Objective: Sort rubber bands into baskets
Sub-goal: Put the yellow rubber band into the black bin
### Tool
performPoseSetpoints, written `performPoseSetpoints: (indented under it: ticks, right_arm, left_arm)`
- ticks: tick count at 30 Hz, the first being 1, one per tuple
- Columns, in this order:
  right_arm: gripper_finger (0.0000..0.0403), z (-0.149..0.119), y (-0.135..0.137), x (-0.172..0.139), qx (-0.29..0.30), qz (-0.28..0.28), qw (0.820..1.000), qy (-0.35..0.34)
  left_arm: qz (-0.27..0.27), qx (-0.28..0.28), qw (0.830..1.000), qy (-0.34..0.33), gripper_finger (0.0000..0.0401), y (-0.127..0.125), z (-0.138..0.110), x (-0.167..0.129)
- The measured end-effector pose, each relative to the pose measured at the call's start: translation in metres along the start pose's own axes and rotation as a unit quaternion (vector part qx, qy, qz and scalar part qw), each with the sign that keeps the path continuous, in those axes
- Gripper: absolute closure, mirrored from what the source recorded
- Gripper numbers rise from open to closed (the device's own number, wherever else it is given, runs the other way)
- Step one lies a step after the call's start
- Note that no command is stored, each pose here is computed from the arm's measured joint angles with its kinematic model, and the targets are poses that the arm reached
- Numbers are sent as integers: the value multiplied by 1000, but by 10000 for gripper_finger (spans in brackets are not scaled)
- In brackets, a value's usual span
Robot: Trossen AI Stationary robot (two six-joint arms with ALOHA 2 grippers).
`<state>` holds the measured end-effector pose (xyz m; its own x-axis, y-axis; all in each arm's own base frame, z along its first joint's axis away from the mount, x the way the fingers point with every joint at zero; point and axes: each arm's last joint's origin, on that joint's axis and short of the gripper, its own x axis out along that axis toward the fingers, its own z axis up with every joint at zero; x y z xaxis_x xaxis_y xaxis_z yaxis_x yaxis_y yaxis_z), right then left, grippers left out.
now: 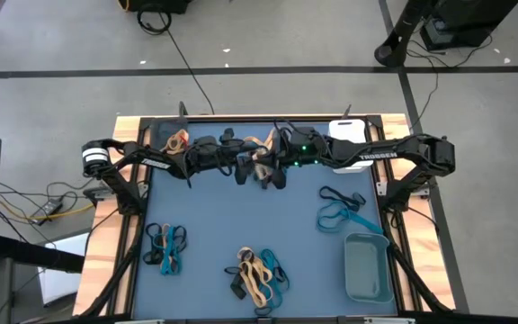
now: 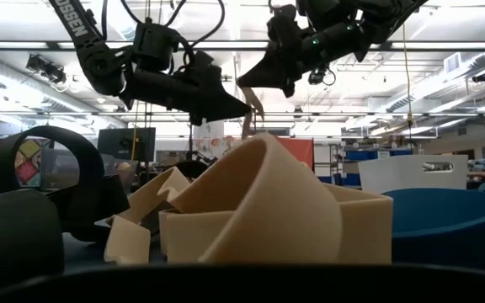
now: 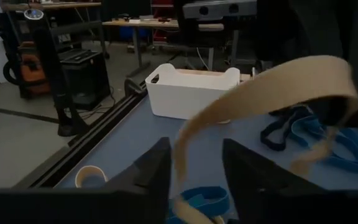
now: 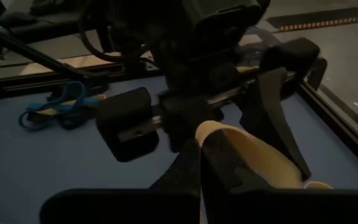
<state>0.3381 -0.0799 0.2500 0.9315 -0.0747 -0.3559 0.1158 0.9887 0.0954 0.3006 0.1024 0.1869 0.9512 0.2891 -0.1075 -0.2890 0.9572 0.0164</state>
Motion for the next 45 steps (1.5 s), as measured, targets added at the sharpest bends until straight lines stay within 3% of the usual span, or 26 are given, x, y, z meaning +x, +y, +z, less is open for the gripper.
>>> performPoseSetpoints:
  ticks: [6,8,19,22,29,32,40,45]
  right_arm:
    - [398,0,1,0,-2,2,1000,-1]
    - [398,0,1,0,-2,1,1000,-1]
    - [398,0,1,0,-6,-1,1000,-1]
    - [398,0,1,0,-6,-2,1000,-1]
    - [398,0,2,0,0,3,1000,-1]
    - [398,0,3,0,0,6,1000,0]
    - [397,0,3,0,1,19,1000,-1]
    - [397,0,3,0,-3,19,1000,-2]
  left_arm:
    - [0,1,1000,0,377,0,0,0]
    - [-1,1,1000,1,393,0,0,0]
    - [-9,-1,1000,3,386,-1,-1,0]
    - [-31,-1,999,5,358,-2,-1,0]
    - [-23,0,1000,4,263,-1,-1,0]
    - [-22,0,1000,4,241,-1,-1,0]
    - [-22,1,1000,4,267,-1,-1,0]
    - [-22,0,1000,10,326,-1,-2,0]
